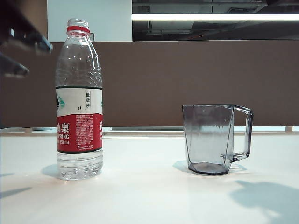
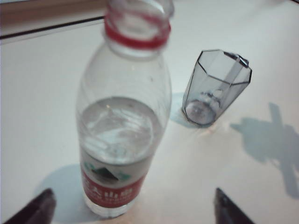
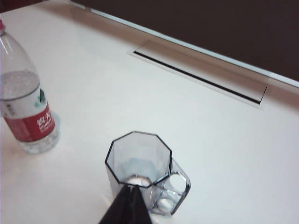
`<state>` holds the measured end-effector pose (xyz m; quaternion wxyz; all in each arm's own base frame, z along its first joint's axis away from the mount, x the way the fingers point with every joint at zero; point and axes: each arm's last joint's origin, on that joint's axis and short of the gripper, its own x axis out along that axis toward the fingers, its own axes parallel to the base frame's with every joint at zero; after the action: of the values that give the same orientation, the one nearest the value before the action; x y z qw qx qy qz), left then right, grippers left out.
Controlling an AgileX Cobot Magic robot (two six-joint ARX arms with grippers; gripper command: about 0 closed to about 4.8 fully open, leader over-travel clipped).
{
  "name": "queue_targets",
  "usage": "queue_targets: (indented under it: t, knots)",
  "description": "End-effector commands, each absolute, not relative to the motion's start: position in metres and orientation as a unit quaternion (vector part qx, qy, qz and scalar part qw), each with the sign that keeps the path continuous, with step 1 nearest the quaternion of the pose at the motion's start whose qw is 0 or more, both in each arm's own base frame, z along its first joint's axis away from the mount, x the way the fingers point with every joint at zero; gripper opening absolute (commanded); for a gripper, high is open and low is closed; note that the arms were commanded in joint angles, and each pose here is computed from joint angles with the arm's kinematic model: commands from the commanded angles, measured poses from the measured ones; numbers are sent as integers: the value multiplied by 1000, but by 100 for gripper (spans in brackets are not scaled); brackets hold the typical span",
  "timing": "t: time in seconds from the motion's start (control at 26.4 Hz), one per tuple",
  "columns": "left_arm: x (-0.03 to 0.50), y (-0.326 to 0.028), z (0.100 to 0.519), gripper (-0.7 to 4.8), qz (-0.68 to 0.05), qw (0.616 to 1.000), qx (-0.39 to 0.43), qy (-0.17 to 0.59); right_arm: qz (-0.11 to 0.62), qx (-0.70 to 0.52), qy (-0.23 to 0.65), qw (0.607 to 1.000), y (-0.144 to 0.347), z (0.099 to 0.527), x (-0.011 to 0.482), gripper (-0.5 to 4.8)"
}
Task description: Pick up the mineral water bottle with the left hand on the table and pour water into the mug until it's half full.
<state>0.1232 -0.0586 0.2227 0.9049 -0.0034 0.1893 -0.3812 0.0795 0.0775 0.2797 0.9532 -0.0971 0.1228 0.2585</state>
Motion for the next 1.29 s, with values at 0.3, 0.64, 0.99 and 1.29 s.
queue_targets:
  t: [0.3,0.64,0.99,1.29]
  knots:
    - [126,-59,198,479,-379,917,4,122,298,-105,155,936,77,275,75,-5]
    - [126,-59,187,479,-376,918,-5,123,298,-105,155,936,77,275,75,-5]
    - [137,-63,183,479,-375,917,-22,134,298,-105,155,936,77,275,75,-5]
    - [153,-76,173,479,-399,907,-19,132,298,-105,155,936,77,275,75,-5]
